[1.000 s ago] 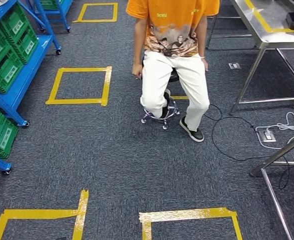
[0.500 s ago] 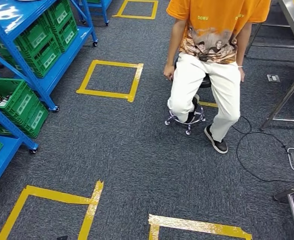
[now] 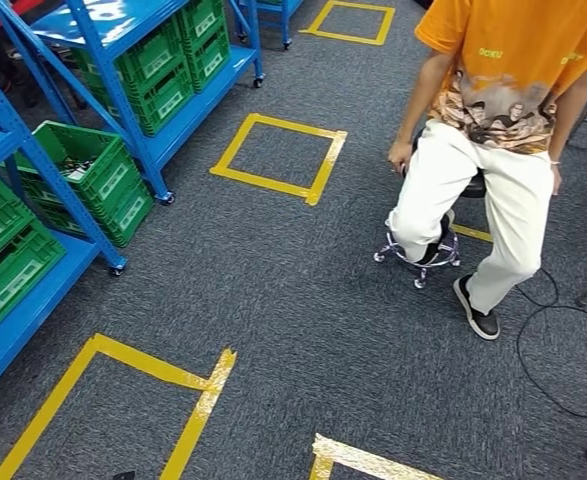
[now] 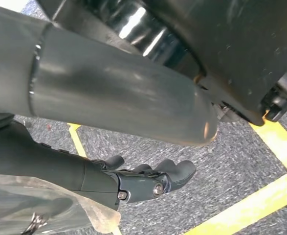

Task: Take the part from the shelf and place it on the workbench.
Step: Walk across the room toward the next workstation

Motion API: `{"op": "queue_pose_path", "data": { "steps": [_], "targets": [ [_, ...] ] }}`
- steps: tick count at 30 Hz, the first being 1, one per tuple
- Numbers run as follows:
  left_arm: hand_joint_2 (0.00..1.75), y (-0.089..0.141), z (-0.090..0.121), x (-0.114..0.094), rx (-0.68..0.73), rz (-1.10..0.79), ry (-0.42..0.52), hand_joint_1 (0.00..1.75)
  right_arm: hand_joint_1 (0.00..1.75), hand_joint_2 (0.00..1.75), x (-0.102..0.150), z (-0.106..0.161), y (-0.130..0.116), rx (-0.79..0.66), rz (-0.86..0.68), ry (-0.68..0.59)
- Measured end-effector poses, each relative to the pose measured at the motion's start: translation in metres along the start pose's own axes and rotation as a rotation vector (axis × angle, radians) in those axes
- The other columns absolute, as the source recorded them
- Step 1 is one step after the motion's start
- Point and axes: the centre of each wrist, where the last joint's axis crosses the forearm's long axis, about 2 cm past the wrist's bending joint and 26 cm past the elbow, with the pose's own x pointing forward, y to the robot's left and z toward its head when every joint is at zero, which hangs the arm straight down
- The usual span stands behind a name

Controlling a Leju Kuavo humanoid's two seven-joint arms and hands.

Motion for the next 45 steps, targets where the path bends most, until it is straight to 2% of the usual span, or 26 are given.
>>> {"op": "queue_pose_path", "data": {
  "steps": [33, 45],
  "targets": [
    [0.0, 0.0009, 0.0006, -0.0009, 0.046, -0.029, 0.018, 0.0, 0.0, 0.0, 0.0014, -0.0006, -0.0015, 0.002, 0.004, -0.012],
    [0.0, -0.0067, 0.0022, 0.0028, 0.033, -0.025, 0.011, 0.0, 0.0, 0.0, -0.0022, 0.0004, -0.0002, 0.006, 0.002, 0.001]
  ]
}}
